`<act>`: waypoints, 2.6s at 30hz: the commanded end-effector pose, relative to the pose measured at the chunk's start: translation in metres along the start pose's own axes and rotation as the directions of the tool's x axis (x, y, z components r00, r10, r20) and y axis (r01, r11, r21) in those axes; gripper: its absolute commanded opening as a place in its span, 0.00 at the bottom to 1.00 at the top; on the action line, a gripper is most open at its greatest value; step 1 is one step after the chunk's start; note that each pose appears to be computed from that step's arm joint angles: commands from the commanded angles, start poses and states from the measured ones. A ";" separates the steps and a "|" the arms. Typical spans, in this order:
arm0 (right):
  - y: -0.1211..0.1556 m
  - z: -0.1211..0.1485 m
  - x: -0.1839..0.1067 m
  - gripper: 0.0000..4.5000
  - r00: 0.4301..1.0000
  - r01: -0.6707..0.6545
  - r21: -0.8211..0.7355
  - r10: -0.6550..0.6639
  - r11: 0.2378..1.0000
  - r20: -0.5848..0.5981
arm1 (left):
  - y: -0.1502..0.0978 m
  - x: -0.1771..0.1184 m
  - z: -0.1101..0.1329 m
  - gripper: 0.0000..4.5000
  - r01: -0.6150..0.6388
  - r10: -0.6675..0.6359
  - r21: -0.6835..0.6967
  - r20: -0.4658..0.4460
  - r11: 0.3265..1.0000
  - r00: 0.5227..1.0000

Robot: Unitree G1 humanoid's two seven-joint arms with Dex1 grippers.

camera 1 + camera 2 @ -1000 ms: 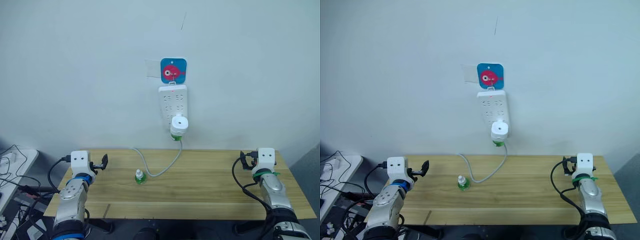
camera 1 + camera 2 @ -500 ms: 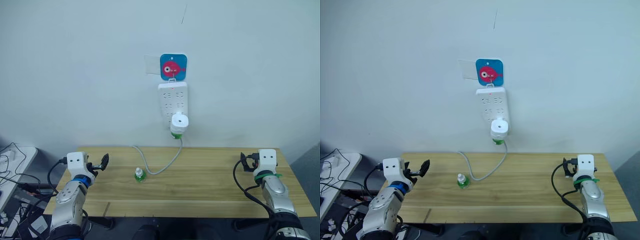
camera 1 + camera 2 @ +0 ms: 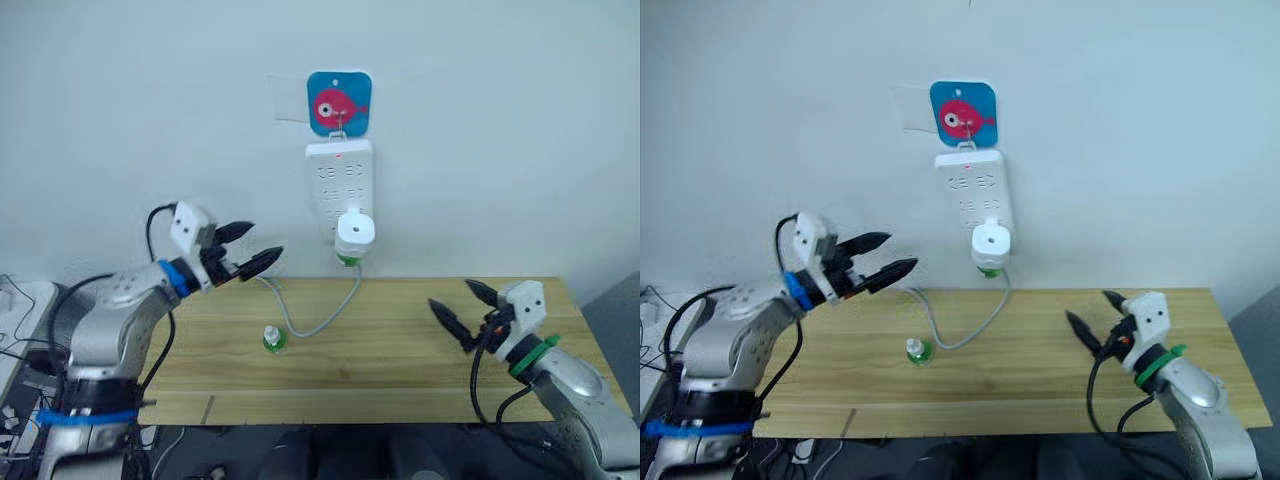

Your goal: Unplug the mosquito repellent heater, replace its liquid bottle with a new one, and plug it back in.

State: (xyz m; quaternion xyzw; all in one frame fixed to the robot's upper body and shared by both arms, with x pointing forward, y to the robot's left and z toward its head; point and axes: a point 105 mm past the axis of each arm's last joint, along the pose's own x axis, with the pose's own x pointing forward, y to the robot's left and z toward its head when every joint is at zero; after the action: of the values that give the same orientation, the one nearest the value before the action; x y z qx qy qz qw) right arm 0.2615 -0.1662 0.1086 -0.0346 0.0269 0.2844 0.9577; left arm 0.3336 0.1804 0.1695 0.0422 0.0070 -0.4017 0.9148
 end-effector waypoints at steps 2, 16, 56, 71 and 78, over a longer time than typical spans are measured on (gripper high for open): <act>0.040 0.037 0.006 0.99 0.989 -0.114 -0.015 0.115 0.993 0.089 | 0.002 0.021 0.013 1.00 0.101 -0.101 0.036 0.007 0.994 0.995; 0.049 0.043 0.002 1.00 0.993 -0.079 0.015 0.077 0.997 0.092 | 0.001 0.063 0.028 0.55 0.238 -0.244 0.108 0.052 0.965 0.968; 0.060 0.072 0.021 1.00 0.992 -0.078 0.069 0.070 0.995 0.108 | -0.043 0.085 0.033 0.30 0.381 -0.381 0.020 0.101 0.924 0.919; 0.073 0.102 0.055 1.00 0.995 0.054 0.087 -0.061 0.995 0.075 | -0.041 0.099 0.028 0.29 0.323 -0.327 0.057 0.097 0.945 0.940; 0.079 0.111 0.067 1.00 0.995 0.032 0.118 -0.043 0.992 0.094 | -0.039 0.100 0.029 0.29 0.320 -0.326 0.070 0.098 0.945 0.940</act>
State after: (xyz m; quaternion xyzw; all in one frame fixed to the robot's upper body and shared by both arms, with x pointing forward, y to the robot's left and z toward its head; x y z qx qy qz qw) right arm 0.2803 -0.0575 0.2012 0.0360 0.0173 0.2609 0.9645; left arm 0.3714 0.0843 0.1863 0.0309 -0.0401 -0.5422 0.8387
